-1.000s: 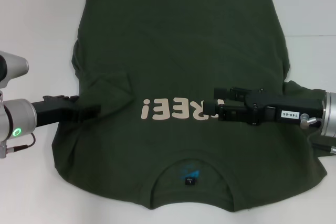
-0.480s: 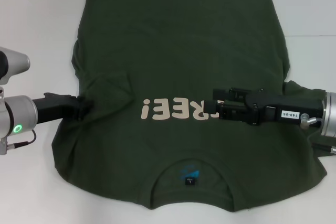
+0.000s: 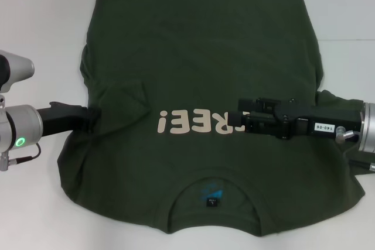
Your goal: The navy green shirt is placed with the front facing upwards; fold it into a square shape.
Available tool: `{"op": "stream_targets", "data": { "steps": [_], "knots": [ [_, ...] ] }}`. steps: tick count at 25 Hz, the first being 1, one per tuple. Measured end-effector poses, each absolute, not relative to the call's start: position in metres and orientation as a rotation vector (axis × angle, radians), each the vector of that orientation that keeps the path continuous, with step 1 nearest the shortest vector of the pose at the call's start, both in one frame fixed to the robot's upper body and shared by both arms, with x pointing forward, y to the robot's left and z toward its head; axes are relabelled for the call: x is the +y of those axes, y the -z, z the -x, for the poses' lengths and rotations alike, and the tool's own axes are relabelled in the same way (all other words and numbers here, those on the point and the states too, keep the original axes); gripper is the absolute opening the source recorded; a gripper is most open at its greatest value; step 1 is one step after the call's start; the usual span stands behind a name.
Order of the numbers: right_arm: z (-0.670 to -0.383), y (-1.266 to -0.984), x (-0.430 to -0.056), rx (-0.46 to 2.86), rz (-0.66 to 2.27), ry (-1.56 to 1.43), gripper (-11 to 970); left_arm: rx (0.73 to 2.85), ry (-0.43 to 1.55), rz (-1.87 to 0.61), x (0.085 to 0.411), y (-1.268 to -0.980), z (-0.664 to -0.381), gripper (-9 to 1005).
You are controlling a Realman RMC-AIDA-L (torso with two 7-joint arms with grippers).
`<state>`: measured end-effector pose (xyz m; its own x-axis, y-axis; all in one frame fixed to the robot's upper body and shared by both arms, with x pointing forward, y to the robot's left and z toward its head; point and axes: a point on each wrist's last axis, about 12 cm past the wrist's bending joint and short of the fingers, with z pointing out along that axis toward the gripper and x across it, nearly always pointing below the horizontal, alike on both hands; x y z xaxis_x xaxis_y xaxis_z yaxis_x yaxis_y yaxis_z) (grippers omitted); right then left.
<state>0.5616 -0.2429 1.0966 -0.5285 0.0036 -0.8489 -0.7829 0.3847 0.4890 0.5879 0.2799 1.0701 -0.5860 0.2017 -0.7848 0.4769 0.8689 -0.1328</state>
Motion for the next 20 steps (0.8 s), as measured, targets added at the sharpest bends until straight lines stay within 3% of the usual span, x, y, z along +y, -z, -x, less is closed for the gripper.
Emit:
{"op": "stream_targets", "data": {
  "steps": [20],
  "knots": [
    [-0.562,-1.096,-0.244,1.836,0.673,-1.224,735,2.193,0.572,-0.566,0.265,-1.085,-0.583,0]
  ]
}}
